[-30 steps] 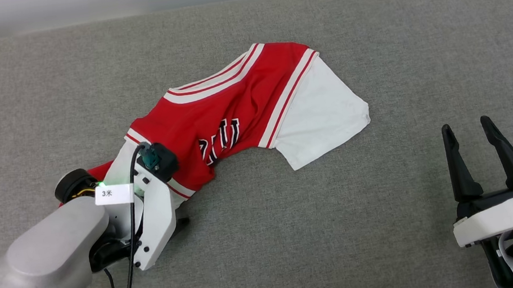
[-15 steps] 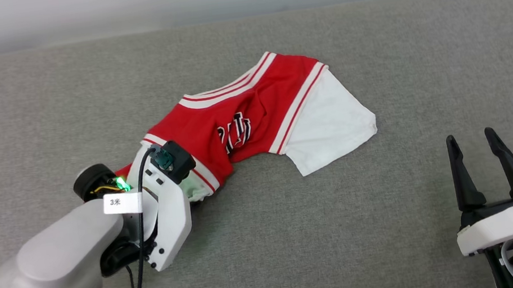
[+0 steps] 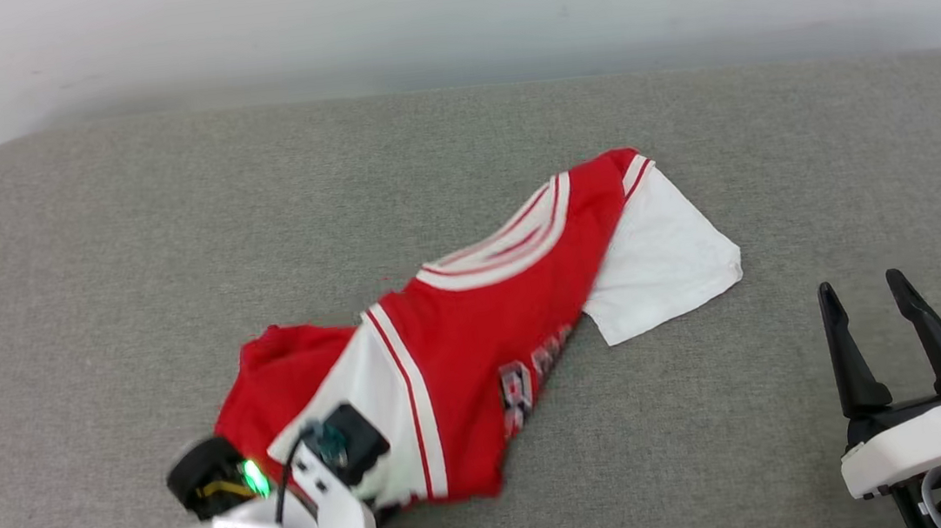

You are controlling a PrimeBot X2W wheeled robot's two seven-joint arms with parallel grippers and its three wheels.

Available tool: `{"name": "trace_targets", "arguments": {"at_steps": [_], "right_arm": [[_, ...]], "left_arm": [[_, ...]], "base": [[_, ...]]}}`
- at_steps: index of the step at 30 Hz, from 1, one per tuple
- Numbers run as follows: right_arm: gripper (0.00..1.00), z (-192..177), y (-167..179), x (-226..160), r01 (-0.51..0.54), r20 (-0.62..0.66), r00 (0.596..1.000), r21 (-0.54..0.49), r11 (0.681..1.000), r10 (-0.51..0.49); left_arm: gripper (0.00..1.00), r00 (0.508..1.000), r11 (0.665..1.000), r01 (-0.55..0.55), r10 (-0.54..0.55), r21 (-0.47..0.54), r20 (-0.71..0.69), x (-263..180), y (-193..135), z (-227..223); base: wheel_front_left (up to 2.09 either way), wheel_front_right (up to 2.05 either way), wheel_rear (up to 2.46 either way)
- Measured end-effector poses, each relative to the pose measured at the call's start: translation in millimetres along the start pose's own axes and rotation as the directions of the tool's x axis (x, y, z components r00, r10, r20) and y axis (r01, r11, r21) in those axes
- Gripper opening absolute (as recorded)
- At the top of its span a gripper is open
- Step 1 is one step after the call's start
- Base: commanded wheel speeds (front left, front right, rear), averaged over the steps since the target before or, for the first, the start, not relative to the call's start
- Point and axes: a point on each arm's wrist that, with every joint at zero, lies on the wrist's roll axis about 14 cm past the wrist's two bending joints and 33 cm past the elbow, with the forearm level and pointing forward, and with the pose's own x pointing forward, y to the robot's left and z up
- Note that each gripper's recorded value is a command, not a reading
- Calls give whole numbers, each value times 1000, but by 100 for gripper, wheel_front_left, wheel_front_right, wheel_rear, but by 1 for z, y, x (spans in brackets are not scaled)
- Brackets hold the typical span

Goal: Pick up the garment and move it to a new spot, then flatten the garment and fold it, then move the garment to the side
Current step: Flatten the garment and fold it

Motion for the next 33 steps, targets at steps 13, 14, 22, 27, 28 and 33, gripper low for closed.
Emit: {"name": "trace_targets", "arguments": {"at_steps": [13,14,22,27,28,33], "right_arm": [[100,-6,1,3,-12,-24,1000,-1,1000,12],[100,-5,1,3,-13,-22,1000,-3,1000,13],[100,3,6,-1,-28,-9,1000,-5,1000,28],[100,14,7,4,-52,15,999,-36,998,52],[100,14,7,4,-52,15,999,-36,998,52],[100,38,10,26,-100,46,993,-102,990,105]], "left_arm": [[100,996,983,69,-77,-170,-41,22,-44,-52],[100,997,982,73,-77,-176,-16,23,-46,-47],[100,981,991,1,25,-135,194,2,-33,3],[100,908,977,-161,201,-137,367,-26,2,43],[100,908,977,-161,201,-137,367,-26,2,43],[100,763,924,-328,382,-198,521,-57,37,71]], "base": [[0,0,0],[0,0,0],[0,0,0],[0,0,0],[0,0,0],[0,0,0]]}}
